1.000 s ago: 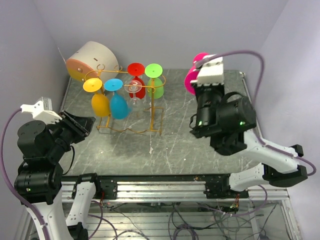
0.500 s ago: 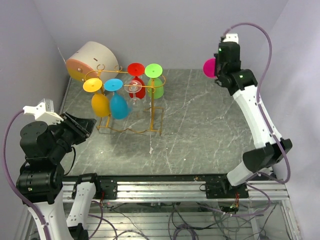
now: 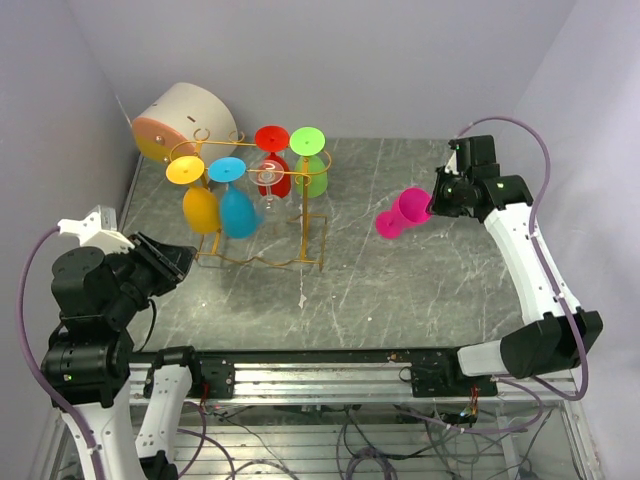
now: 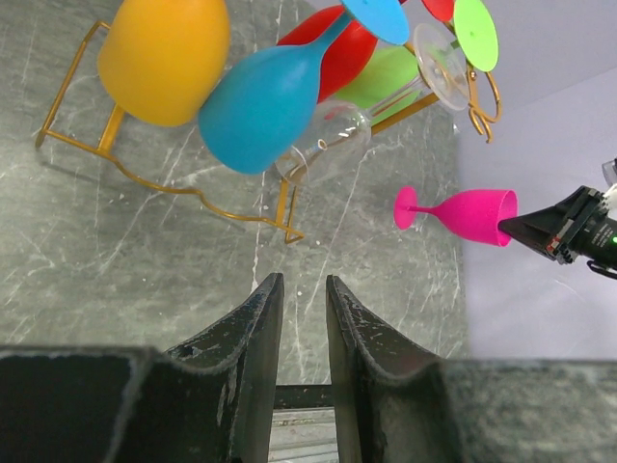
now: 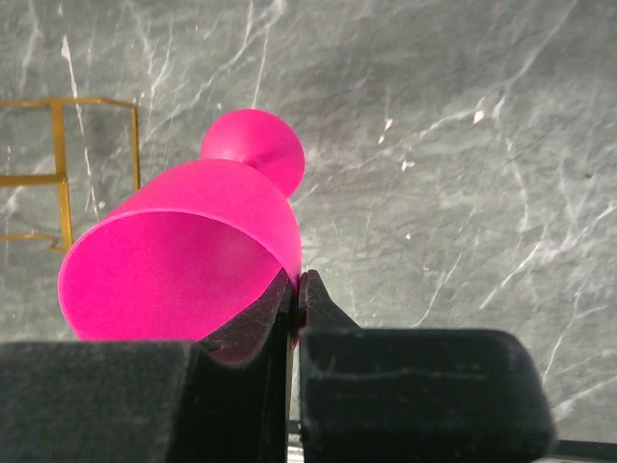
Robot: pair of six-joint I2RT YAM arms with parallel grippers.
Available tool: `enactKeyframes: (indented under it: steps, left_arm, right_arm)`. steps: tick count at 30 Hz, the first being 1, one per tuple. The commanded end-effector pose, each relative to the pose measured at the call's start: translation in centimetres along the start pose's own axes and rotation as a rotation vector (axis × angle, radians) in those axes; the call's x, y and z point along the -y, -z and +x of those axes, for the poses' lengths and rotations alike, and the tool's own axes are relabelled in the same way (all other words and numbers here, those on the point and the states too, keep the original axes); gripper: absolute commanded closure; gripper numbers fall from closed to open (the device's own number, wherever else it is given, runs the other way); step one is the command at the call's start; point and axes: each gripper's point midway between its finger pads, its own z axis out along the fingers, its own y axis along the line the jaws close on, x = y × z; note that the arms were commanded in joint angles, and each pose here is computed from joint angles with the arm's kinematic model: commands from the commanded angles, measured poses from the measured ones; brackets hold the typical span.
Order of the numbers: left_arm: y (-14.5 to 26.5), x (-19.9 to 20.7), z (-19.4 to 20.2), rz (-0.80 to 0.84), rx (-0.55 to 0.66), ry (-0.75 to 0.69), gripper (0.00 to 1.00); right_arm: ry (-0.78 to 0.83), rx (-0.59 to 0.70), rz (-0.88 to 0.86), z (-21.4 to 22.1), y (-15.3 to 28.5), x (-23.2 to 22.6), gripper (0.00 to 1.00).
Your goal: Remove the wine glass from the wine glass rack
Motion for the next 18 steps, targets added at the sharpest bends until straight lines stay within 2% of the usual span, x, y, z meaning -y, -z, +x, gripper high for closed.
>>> enactKeyframes:
  steps: [1,6,12,18]
  left_arm:
    - [0.6,0.2,0.4,0.020,0.002,-0.014,0.65]
    - [1.6,-0.4,0.6,-0.018,0.014,-0.036,0.64]
    - [2.3,-1.4,1.3,-0.054,0.016,-0.046,0.64]
    - [2.4,-2.2,1.9,-0.076,0.010,-0.046,0.63]
  right_arm:
    - [-0.016,-0.092,-0.043,2.5,-1.2,-0.5,1.00]
    - [-0.018,-0.148,0.024,3.6,-4.0,0.7,1.00]
    - [-0.024,-0.112,0.178,2.0,-4.4,3.1,1.00]
    - [-0.019,-0.145,0.222,2.2,-5.4,3.7,1.00]
